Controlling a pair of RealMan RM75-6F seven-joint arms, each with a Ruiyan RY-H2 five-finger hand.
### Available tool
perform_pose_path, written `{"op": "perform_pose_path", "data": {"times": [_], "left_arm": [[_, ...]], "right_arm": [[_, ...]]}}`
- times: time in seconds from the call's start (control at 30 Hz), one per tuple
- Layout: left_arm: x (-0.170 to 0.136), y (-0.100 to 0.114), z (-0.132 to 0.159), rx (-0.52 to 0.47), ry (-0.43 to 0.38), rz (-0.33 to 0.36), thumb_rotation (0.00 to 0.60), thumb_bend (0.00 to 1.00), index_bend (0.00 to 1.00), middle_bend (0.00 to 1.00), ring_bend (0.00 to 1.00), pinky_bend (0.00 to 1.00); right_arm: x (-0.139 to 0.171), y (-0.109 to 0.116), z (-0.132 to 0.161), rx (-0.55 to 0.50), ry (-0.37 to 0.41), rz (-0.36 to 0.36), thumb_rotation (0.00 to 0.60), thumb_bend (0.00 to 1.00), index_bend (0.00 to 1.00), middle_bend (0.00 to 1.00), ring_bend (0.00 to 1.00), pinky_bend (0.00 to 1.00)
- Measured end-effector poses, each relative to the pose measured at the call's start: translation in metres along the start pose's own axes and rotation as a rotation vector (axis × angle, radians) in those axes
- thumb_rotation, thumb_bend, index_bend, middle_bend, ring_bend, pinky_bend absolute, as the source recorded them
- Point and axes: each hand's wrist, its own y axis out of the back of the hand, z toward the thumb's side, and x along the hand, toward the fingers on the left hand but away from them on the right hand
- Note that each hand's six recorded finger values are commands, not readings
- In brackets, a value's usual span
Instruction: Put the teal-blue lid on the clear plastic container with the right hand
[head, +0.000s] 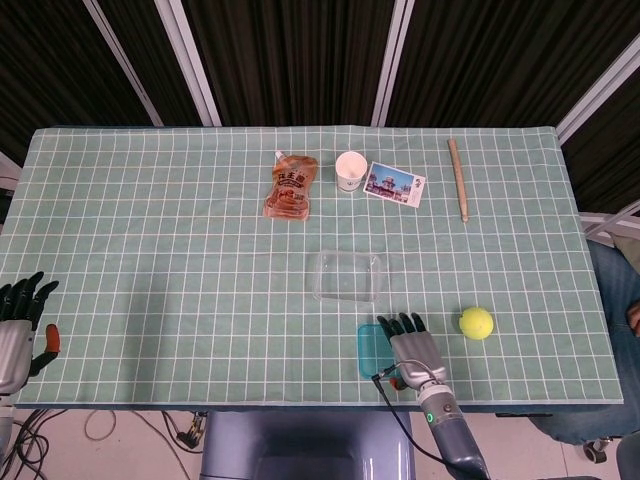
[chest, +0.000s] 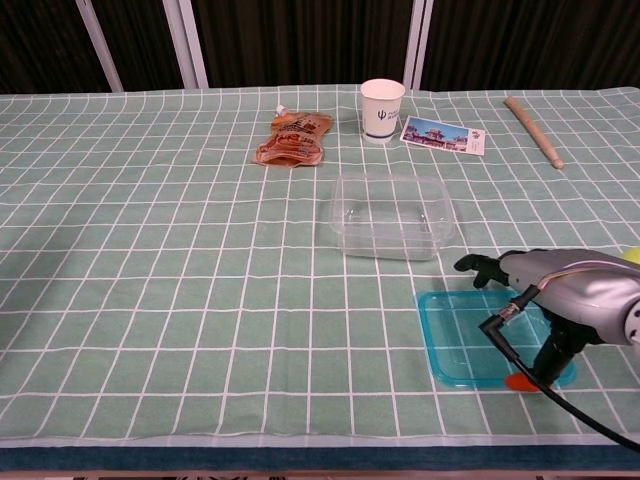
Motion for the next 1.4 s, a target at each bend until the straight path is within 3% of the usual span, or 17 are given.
{"op": "perform_pose_path", "data": {"times": [0.23,0.43,1.4], "left_arm": [[-0.0001,-0.0002,-0.0002,0.000,0.002,-0.001,0.600,0.64,0.11,0.00,0.00,0.00],[-0.0002,-0.0007,-0.0005,0.002,0.003,-0.003,0.600,0.64,0.11,0.00,0.00,0.00],[0.0000,-0.0009,-0.0018,0.006,0.013,-0.006,0.600,0.64,0.11,0.00,0.00,0.00]], "right_arm": [[0.0008,-0.0005,-0.0004,0.008,-0.001,0.005,0.600,0.22,0.00,0.19,0.00,0.00],[0.0023,-0.0017,-0.0019,0.015,-0.001,0.023,0.600,0.22,0.00,0.13,0.00,0.00],[-0.0031,-0.0034,0.0040,0.028,0.009,0.025,0.600,0.22,0.00,0.13,0.00,0.00]]}}
